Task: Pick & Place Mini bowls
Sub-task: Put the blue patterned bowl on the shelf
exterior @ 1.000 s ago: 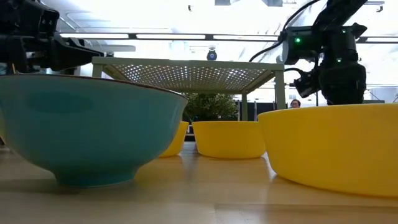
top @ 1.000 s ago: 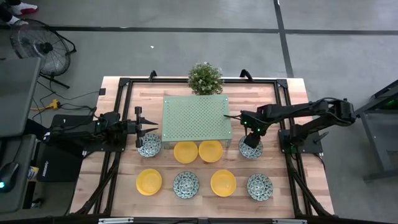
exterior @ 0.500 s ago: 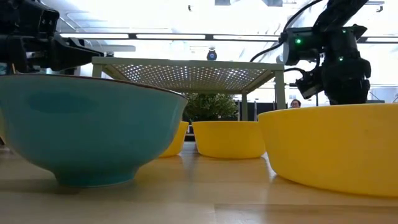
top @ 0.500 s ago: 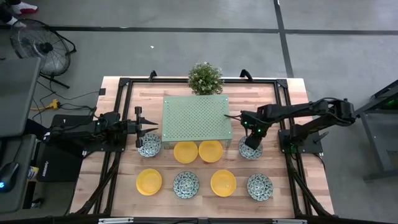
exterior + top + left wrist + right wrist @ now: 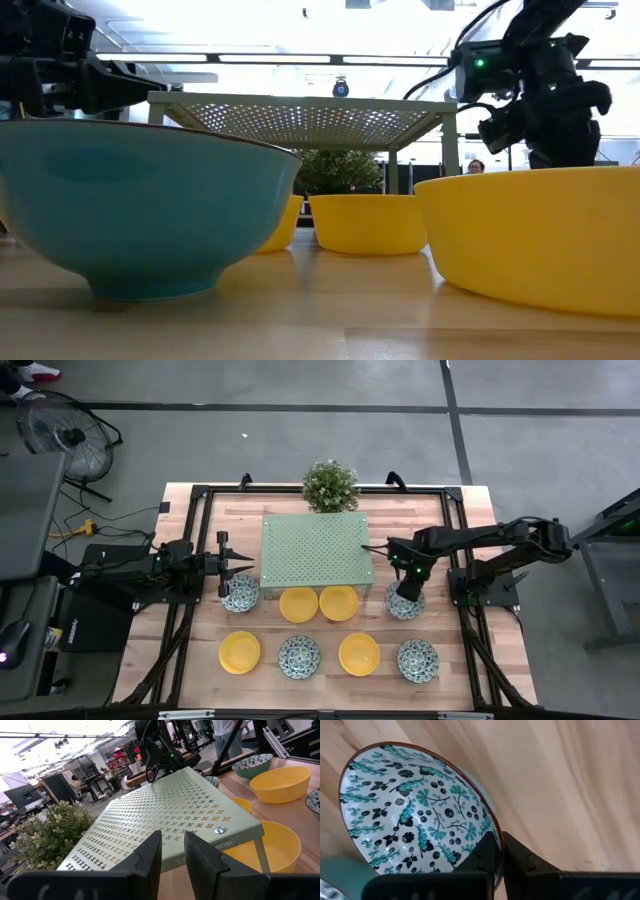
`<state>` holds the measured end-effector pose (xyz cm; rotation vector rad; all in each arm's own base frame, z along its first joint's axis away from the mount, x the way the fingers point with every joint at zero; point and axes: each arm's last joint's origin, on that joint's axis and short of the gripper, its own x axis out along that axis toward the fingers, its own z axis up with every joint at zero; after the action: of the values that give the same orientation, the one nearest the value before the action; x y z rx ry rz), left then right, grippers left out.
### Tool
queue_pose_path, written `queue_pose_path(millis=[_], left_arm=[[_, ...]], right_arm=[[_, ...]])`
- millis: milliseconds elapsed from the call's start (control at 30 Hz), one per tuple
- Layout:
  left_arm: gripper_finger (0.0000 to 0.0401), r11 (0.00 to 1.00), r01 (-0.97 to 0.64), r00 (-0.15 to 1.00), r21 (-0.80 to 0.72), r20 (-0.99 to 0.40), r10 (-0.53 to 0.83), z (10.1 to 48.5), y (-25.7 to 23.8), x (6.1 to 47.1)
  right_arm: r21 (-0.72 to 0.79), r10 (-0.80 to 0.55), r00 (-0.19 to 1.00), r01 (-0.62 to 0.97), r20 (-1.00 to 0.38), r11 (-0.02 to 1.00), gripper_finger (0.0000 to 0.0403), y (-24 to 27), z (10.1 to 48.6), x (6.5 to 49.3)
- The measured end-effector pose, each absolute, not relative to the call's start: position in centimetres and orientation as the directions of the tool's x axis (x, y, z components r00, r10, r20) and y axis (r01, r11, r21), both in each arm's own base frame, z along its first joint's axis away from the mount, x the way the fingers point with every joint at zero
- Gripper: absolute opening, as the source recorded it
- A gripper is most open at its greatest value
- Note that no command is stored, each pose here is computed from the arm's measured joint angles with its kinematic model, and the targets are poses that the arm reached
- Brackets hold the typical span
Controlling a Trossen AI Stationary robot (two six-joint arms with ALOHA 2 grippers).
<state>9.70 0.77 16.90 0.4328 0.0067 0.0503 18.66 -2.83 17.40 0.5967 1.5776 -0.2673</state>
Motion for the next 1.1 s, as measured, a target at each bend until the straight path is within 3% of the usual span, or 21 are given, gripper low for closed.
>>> queue_pose_path(millis=[233, 633, 1100], left_arm=[[0.0078, 0.907, -0.048, 0.999, 0.419, 0.004, 0.050, 16.9, 0.8, 9.7], [0.0078, 0.907, -0.047, 0.999, 0.419, 0.004, 0.050, 16.9, 0.8, 9.7], [0.0078, 0.907, -0.047, 0.999, 0.420, 0.004, 0.050, 16.9, 0.8, 9.7]], right_arm=[[0.143, 0.162, 0.009, 0.520, -0.987, 0.842, 0.0002, -2.8, 20.2, 17.7], [0.187, 0.146, 0.117, 0.553, -0.982, 0.812, 0.0001, -2.6, 25.5, 16.5], [0.266, 0.078, 0.351, 0.530, -0.933, 0.805, 0.0000, -3.1, 32.7, 17.8]])
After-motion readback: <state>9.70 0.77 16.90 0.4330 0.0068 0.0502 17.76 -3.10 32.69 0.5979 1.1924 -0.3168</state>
